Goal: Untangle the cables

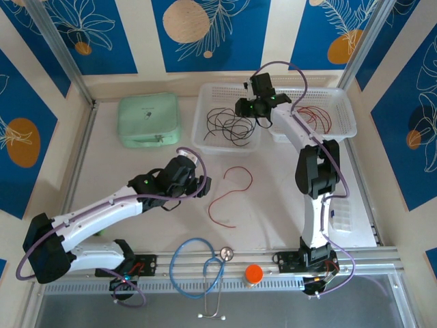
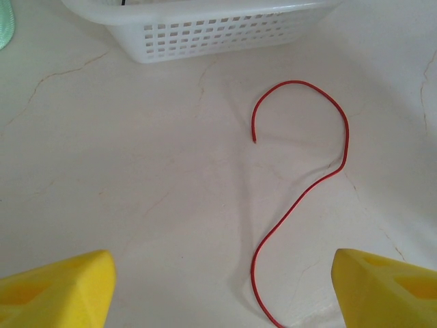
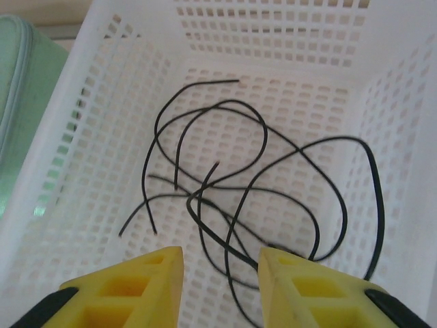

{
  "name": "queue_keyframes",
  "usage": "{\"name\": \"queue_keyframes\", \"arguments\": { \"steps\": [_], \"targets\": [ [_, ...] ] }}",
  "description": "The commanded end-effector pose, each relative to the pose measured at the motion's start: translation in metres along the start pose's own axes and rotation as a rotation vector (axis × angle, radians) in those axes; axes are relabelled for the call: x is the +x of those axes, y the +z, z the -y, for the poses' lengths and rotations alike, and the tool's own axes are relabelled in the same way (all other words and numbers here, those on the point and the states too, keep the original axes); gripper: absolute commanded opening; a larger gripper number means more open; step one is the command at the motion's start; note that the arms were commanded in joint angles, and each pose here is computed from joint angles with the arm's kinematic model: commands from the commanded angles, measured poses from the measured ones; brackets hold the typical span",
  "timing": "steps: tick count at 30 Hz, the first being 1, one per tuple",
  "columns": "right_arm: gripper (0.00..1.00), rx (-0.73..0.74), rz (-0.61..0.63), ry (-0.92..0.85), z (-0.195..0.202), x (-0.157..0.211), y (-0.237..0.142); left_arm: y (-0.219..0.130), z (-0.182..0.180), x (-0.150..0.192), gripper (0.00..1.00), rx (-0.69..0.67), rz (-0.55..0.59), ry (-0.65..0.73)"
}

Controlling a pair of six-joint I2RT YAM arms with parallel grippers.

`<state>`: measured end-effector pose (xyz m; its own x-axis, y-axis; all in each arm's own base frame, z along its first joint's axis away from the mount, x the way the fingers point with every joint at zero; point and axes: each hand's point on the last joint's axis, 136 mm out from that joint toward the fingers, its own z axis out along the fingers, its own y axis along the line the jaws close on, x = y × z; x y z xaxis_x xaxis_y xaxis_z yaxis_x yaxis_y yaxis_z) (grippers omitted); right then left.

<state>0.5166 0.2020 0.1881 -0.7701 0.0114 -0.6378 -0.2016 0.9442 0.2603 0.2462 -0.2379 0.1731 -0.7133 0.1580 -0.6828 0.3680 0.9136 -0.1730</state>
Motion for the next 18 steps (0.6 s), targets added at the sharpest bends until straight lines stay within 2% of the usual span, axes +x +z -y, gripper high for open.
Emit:
{"name": "queue_keyframes", "arguments": {
  "steps": [1,6,10,14,18],
  "targets": [
    [0.35,0.007,0.060,-0.059,-0.030,0.003,-0.058,-0.011,-0.008,-0.009,0.81,-0.043,0.012,-0.039],
    [0.35,0.038,0.033,-0.086,-0.055,0.072,-0.094,-0.022,-0.024,-0.012,0.81,-0.104,0.021,-0.082],
    [0.36,0.007,-0.071,-0.178,-0.074,0.138,-0.104,-0.036,-0.036,-0.017,0.81,-0.122,0.035,-0.106],
    [0.36,-0.146,-0.142,-0.504,-0.098,0.198,-0.105,-0.055,-0.050,-0.022,0.81,-0.133,0.067,-0.143],
    [0.37,-0.304,-0.193,-0.814,-0.096,0.238,-0.108,-0.069,-0.060,-0.024,0.80,-0.123,0.092,-0.169]
  ]
}}
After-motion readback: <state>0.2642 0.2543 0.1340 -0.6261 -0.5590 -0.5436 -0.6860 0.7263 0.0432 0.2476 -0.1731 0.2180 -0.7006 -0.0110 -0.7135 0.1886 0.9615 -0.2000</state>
